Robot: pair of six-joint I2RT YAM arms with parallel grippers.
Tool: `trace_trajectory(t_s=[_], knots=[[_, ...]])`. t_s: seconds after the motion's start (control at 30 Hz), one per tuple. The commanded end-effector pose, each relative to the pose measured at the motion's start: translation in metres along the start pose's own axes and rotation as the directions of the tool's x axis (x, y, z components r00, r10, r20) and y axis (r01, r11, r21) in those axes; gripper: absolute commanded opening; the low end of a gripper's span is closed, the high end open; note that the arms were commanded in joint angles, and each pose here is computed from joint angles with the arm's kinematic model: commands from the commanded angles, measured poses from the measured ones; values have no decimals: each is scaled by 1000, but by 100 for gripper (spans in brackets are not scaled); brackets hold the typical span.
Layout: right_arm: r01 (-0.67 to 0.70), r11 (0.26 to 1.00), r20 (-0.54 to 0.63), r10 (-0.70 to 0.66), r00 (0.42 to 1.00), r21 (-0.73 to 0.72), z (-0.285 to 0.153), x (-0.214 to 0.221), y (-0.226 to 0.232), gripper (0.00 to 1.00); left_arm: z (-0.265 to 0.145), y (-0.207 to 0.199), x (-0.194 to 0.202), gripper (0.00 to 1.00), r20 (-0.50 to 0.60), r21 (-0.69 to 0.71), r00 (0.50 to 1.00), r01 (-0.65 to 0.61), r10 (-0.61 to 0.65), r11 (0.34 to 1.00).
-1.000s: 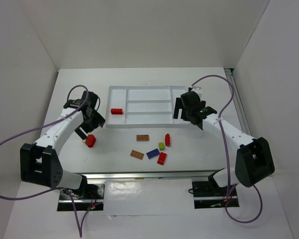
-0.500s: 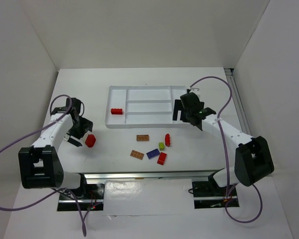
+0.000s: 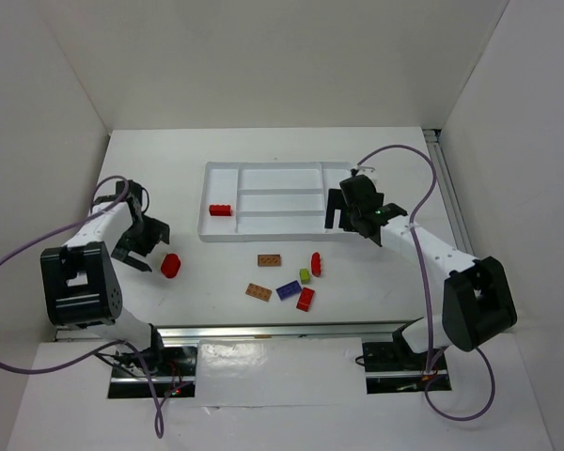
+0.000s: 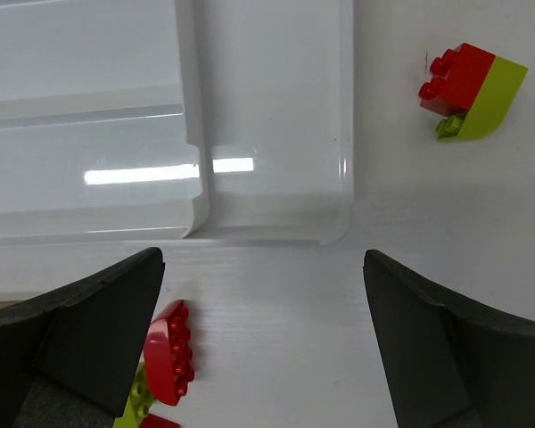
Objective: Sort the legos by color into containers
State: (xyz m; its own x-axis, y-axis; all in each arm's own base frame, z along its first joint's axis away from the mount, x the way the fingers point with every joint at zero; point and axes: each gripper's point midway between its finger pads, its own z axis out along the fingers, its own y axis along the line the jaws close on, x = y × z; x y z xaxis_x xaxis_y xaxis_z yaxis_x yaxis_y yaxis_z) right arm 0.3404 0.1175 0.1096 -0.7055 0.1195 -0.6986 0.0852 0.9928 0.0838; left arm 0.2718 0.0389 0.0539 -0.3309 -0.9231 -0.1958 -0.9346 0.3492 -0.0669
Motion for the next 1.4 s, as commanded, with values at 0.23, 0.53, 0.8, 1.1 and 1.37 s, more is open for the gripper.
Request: trace_trajectory(t_s=[0.23,0.53,0.8,1.1,1.37], knots=[[16,1000,11,-15,1000,-21,3,-6,4,100,15,-5,6,94,-35,21,999,0,1,1000],[21,1000,-7,-21,1000,-13,5,-2,3,100,26,-3,7,84,-43,-10,999,5,-6,1000],[24,1000,-16,-24,1000,-9,8,1,2,100,32,-3,6,74,-39,-25,999,13,-14,1000],[22,1000,-8,-22,1000,-12,8,-1,3,100,40,8,16,58,-62,-45,998,8,-11,999],[22,1000,-12,-22,1000,-21,8,0,5,100,23,-6,7,36,-36,23,999,0,0,1000]])
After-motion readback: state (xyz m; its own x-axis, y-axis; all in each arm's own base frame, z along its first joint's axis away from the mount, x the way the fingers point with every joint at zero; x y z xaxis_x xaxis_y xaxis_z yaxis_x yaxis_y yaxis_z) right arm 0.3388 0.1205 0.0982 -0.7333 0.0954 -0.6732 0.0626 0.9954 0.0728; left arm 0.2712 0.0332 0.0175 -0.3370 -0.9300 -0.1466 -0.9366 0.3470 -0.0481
